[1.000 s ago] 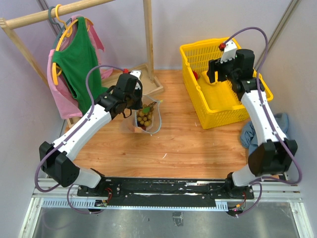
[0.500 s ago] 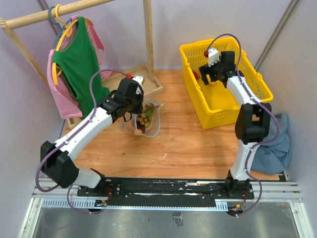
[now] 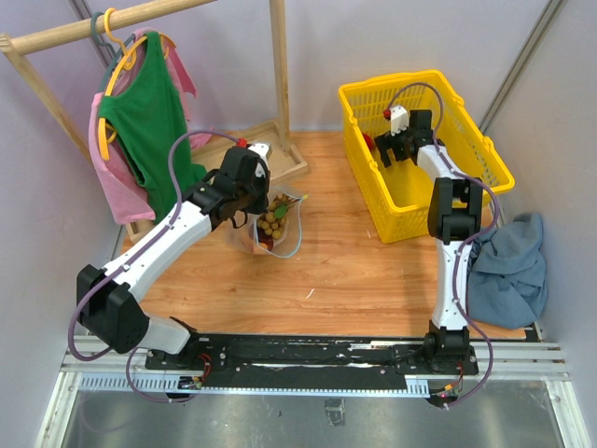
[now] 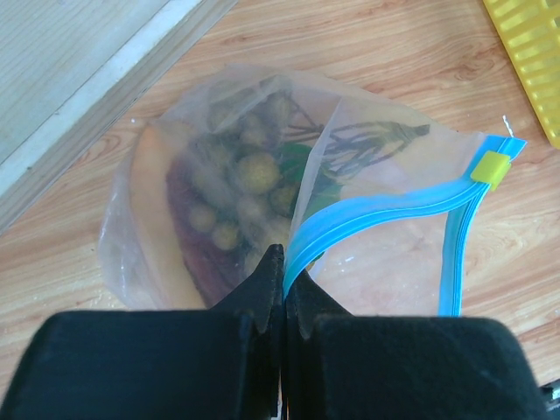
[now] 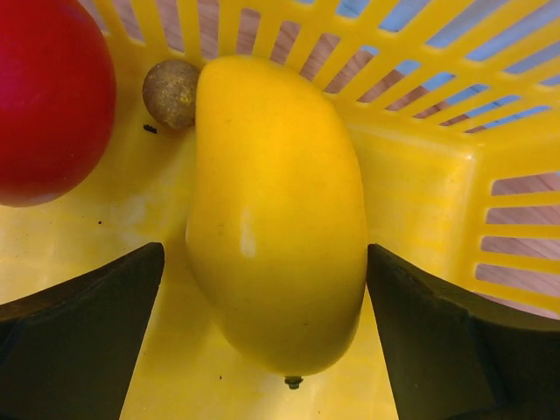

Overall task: Place the food in the zip-top bag and seal the zipper
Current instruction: Pick up the fake fruit from the bin.

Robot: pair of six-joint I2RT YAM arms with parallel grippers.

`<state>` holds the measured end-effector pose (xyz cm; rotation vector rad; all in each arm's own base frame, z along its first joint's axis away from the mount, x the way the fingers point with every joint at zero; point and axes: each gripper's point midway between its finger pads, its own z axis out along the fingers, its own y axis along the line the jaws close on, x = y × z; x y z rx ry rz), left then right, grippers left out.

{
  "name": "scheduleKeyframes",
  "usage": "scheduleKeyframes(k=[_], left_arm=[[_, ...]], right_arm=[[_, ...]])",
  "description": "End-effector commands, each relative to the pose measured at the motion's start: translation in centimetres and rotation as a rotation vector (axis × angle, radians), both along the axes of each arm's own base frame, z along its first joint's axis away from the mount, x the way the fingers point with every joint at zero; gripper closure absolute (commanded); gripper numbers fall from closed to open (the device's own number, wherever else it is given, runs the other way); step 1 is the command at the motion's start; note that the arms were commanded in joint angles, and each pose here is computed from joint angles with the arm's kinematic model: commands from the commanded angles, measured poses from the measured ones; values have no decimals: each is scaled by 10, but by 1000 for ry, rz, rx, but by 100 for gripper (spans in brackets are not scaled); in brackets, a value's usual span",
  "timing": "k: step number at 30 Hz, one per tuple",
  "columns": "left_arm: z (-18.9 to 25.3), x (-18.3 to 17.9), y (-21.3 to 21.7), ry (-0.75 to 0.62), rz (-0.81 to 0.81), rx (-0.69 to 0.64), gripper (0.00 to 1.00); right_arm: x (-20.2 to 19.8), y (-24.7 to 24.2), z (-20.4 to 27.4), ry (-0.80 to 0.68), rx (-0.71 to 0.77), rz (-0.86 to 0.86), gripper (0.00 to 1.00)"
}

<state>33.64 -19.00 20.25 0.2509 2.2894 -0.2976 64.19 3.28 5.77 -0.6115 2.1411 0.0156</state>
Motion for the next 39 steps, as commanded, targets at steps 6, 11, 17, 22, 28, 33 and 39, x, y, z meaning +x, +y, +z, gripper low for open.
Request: scheduleKeyframes(k=[6, 11, 17, 22, 28, 33, 39], left_arm=[[2, 5, -4, -19, -22, -20, 100], [4, 4, -5, -22, -31, -27, 100], [13, -2, -13, -33, -85, -77, 100], [21, -5, -14, -63, -107, -88, 100], [27, -9, -17, -80, -135, -115, 100], [26, -8, -18, -81, -135, -119, 100], [26, -7, -18, -85, -133, -118, 100]], right_arm=[[11, -4, 1, -27, 65, 19, 19], [3, -6, 27, -73, 88, -13, 42], [-27, -7, 70, -118, 108, -57, 64], [-57, -16, 114, -128, 102, -121, 70], [-106, -17, 164, -144, 157, -209, 80], [-155, 7, 211, -150, 295, -265, 82], [-220, 70, 258, -154, 428, -216, 79]])
